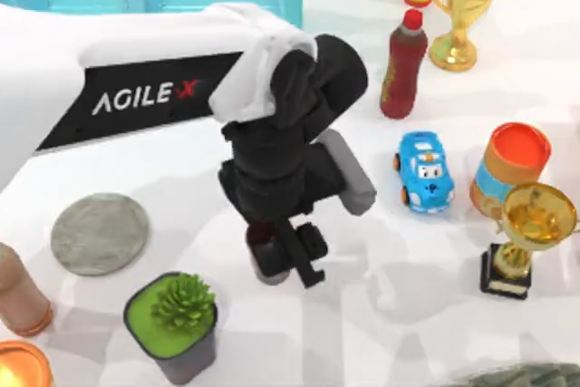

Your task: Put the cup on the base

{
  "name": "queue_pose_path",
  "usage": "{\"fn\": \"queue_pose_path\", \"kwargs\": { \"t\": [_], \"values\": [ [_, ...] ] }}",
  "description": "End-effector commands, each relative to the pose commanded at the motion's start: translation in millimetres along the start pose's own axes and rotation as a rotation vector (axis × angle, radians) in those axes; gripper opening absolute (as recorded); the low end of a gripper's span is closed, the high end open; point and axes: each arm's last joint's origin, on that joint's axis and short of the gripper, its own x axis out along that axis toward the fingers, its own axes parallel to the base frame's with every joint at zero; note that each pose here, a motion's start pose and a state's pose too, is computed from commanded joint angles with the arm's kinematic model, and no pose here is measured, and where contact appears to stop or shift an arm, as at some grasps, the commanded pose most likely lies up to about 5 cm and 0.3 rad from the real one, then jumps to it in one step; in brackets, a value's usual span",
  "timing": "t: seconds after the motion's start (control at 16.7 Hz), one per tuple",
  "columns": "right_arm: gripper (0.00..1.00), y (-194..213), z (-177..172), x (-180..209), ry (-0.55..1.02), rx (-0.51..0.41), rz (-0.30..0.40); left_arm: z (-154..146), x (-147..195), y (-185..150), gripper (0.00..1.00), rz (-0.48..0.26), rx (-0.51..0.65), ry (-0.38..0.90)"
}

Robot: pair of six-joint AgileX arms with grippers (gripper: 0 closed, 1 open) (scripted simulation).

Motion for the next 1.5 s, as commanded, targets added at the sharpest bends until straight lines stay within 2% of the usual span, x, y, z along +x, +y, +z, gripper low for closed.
{"fn": "queue_pose_path", "kwargs": {
  "t": [0.36, 0.48, 0.6, 0.72, 0.96, 1.38, 1.5],
  "values": [
    [1.00, 0.0, 0.0, 0.0, 0.000, 0.000, 0.000, -92.9, -30.6, 100.2, 0.00, -0.031, -0.794, 0.015],
    [1.00, 0.0, 0.0, 0.0, 0.000, 0.000, 0.000, -123.6, -41.3, 119.8, 0.00, -0.037, -0.998, 0.007],
    [1.00, 0.0, 0.0, 0.0, 0.000, 0.000, 0.000, -143.4, -49.5, 129.5, 0.00, -0.040, -1.120, -0.003],
    [1.00, 0.0, 0.0, 0.0, 0.000, 0.000, 0.000, -149.6, -52.4, 132.0, 0.00, -0.041, -1.157, -0.009],
    [1.00, 0.0, 0.0, 0.0, 0.000, 0.000, 0.000, -148.3, -49.1, 131.7, 0.00, -0.041, -1.150, -0.002],
    [1.00, 0.0, 0.0, 0.0, 0.000, 0.000, 0.000, -148.0, 6.6, 131.6, 0.00, -0.039, -1.156, -0.013],
    [1.00, 0.0, 0.0, 0.0, 0.000, 0.000, 0.000, -148.7, 12.6, 130.7, 0.00, -0.041, -1.157, -0.009]
  ]
}}
